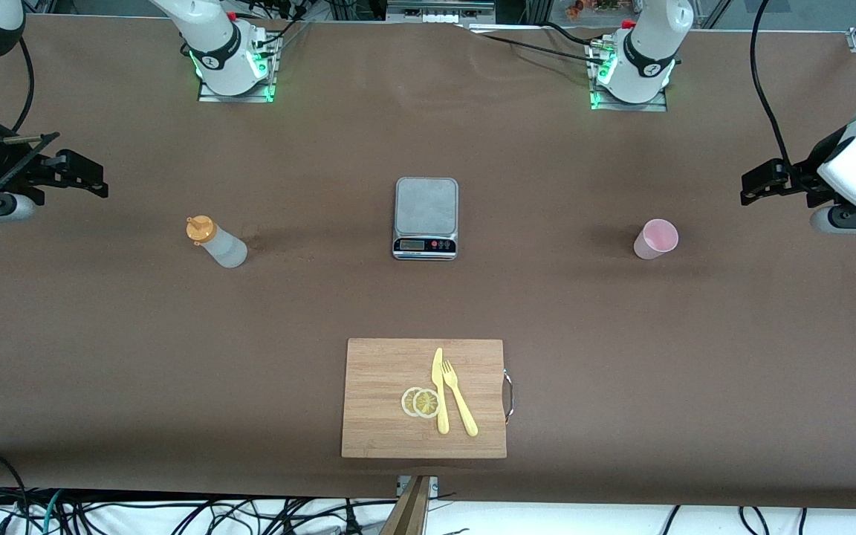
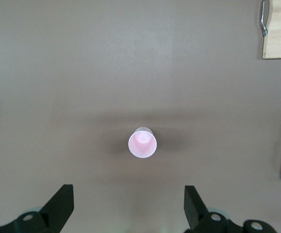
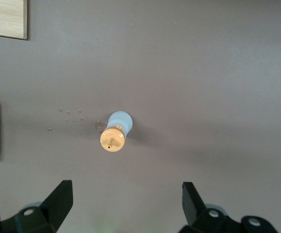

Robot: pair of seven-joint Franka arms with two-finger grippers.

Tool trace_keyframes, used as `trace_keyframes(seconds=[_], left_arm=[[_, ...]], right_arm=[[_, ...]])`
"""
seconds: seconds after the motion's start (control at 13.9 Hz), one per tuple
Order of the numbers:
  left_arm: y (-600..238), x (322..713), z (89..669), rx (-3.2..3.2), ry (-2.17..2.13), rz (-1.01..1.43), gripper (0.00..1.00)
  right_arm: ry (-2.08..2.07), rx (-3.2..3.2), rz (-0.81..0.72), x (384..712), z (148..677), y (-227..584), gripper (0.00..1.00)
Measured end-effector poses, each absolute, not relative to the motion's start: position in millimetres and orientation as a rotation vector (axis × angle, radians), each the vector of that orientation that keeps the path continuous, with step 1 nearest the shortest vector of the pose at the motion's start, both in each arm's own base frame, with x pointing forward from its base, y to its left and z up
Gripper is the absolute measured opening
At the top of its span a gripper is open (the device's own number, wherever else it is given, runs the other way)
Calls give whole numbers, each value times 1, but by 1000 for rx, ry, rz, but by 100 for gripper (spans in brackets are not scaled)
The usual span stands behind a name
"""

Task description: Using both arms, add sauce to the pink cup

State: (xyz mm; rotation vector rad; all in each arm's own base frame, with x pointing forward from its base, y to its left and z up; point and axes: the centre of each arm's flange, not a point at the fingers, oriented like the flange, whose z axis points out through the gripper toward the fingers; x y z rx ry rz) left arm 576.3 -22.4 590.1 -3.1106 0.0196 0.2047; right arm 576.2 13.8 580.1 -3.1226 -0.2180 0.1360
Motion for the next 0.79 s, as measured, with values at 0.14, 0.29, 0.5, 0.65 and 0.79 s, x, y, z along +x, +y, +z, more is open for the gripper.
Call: trace_keyframes(seconds=[0.14, 0.29, 0.5, 0.65, 0.79], left_arm=[[-22, 576, 590, -3110, 20, 212, 100], [-22, 575, 587, -3109, 23, 226, 100], [-19, 577, 565, -3104, 58, 293, 100], [-4, 581, 535, -3107, 83, 329, 100], [18, 579, 496, -3111, 73, 371, 100]], right_arm=[[-218, -3123, 136, 576, 580, 14, 100], [-218, -3123, 136, 576, 580, 14, 100], [-218, -3123, 136, 576, 580, 14, 100], [-218, -3122, 137, 576, 580, 14, 100], [-218, -3122, 138, 576, 579, 14, 100]])
